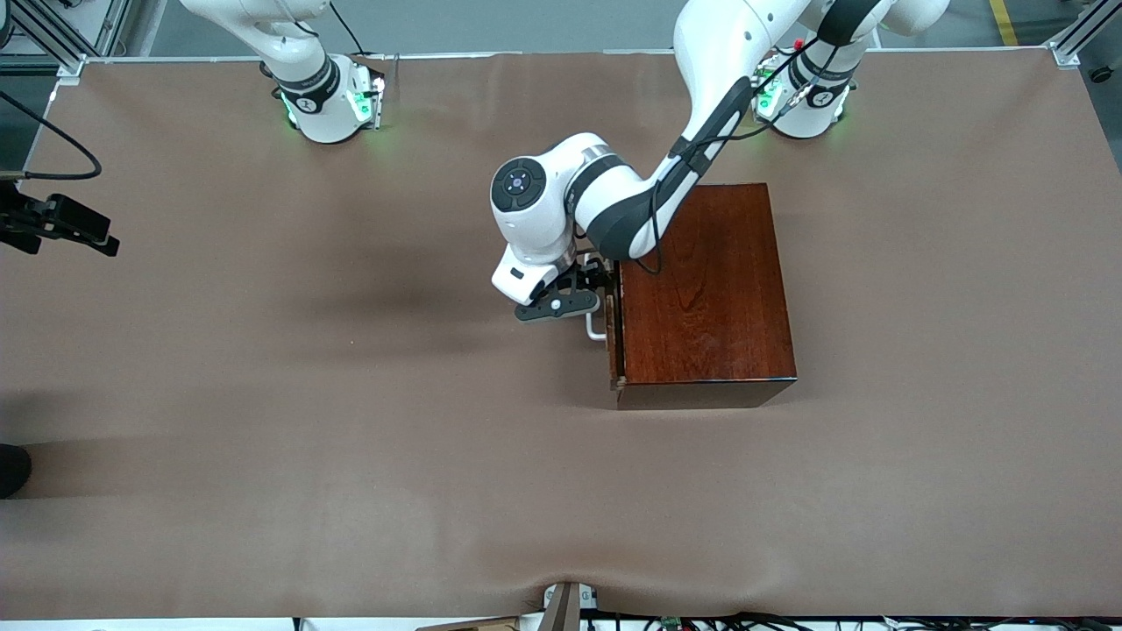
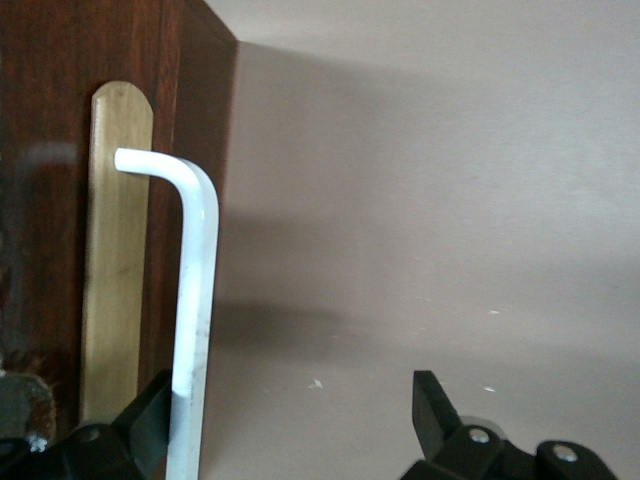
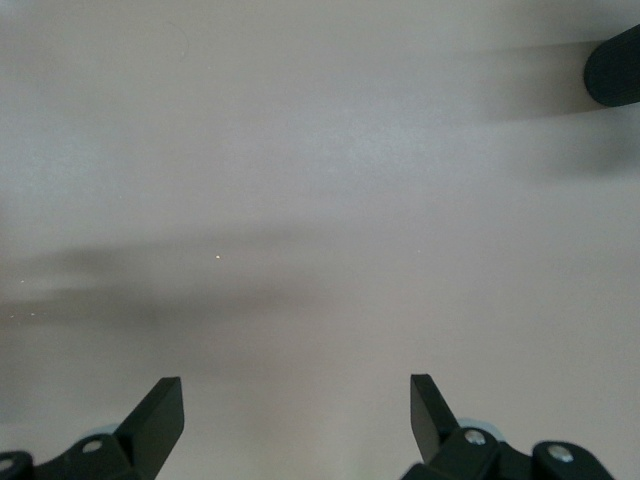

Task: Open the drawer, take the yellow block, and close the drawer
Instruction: 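Pull the drawer open by its handle with the left gripper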

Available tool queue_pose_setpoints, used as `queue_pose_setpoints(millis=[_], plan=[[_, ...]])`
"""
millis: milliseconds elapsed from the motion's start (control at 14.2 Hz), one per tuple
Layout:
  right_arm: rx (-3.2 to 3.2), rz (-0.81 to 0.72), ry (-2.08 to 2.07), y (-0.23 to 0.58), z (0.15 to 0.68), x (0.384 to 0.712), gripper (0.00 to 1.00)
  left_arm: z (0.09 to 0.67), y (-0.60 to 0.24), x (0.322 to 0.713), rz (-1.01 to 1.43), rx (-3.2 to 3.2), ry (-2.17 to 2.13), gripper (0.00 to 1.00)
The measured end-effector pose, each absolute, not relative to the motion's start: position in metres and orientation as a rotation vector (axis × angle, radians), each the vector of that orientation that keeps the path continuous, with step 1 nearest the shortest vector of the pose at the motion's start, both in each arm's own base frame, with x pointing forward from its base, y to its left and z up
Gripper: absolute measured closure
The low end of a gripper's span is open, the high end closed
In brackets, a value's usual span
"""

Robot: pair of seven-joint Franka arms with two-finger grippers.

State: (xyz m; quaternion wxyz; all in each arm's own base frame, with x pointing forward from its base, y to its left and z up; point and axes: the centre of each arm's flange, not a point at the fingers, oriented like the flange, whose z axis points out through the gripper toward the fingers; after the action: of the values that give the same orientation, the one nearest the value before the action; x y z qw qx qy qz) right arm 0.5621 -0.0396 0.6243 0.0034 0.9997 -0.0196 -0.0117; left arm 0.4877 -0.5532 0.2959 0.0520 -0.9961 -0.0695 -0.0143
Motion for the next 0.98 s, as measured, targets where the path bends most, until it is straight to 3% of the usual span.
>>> queue_pose_setpoints(millis=[983], plan=[[3.134,-0.013,-0.056,-0.038,0.627,0.564,0.0,0.301,-0.58,0.481,-0.101,-3.163,-0.2,0.0]])
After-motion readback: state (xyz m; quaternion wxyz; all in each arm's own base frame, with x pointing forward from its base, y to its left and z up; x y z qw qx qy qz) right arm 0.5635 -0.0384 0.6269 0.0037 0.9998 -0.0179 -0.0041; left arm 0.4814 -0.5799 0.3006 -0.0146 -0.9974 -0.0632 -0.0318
